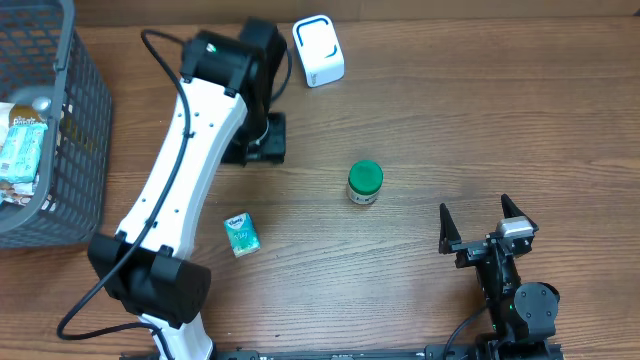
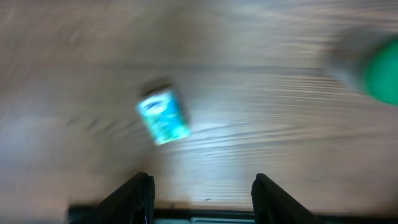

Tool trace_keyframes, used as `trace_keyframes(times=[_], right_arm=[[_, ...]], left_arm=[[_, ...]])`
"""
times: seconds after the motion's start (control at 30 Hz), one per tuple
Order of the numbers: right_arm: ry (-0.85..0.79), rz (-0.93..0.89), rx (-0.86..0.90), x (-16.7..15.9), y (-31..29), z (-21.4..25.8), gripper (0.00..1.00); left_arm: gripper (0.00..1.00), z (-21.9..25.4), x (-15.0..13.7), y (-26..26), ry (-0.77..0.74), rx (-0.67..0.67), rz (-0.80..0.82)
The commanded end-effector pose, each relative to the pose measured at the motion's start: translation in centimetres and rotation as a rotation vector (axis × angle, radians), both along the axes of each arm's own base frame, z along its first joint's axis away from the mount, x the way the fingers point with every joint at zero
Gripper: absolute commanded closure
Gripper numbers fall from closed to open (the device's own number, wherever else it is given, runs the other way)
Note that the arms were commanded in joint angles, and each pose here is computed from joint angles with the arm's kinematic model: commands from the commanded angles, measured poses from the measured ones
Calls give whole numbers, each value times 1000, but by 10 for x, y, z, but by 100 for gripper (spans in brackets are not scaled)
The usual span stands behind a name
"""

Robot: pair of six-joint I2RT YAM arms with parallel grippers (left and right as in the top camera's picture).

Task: Scan the item barcode
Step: 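Move the left gripper down over the Kleenex tissue pack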

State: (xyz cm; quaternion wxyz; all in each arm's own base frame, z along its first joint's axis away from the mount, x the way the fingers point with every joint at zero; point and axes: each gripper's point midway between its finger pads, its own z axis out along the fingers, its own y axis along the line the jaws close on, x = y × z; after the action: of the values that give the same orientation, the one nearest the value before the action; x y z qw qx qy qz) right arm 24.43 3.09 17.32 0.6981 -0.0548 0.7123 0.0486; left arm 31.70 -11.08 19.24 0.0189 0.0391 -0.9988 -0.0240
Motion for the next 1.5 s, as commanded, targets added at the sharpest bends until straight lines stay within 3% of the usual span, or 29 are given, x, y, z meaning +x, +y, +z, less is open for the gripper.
trace_keyframes(times=[0.0,0.13,0.5,0.73,1.1,1.2,1.3,1.47], right_arm=[[0,-2,-1,0,-1,-3,0],[0,-2,-1,0,-1,-3,0],[0,-2,-1,0,-1,-3,0],[0,-2,-1,0,-1,-3,0],[0,-2,-1,0,-1,-3,0],[0,-2,-1,0,-1,-3,0],[0,-2,-1,0,-1,-3,0],[0,-2,-1,0,-1,-3,0]], left_arm=[[49,-30,-10,34,37,211,189],[50,-65,-22,46,74,279,304],[51,-118,-44,77,210,221,439],[59,-149,-51,45,300,-125,307],[64,-152,-58,44,317,-124,242],[71,-154,-63,52,330,-72,228],[65,-162,-59,51,303,-81,229],[65,-172,-60,45,293,-116,230]])
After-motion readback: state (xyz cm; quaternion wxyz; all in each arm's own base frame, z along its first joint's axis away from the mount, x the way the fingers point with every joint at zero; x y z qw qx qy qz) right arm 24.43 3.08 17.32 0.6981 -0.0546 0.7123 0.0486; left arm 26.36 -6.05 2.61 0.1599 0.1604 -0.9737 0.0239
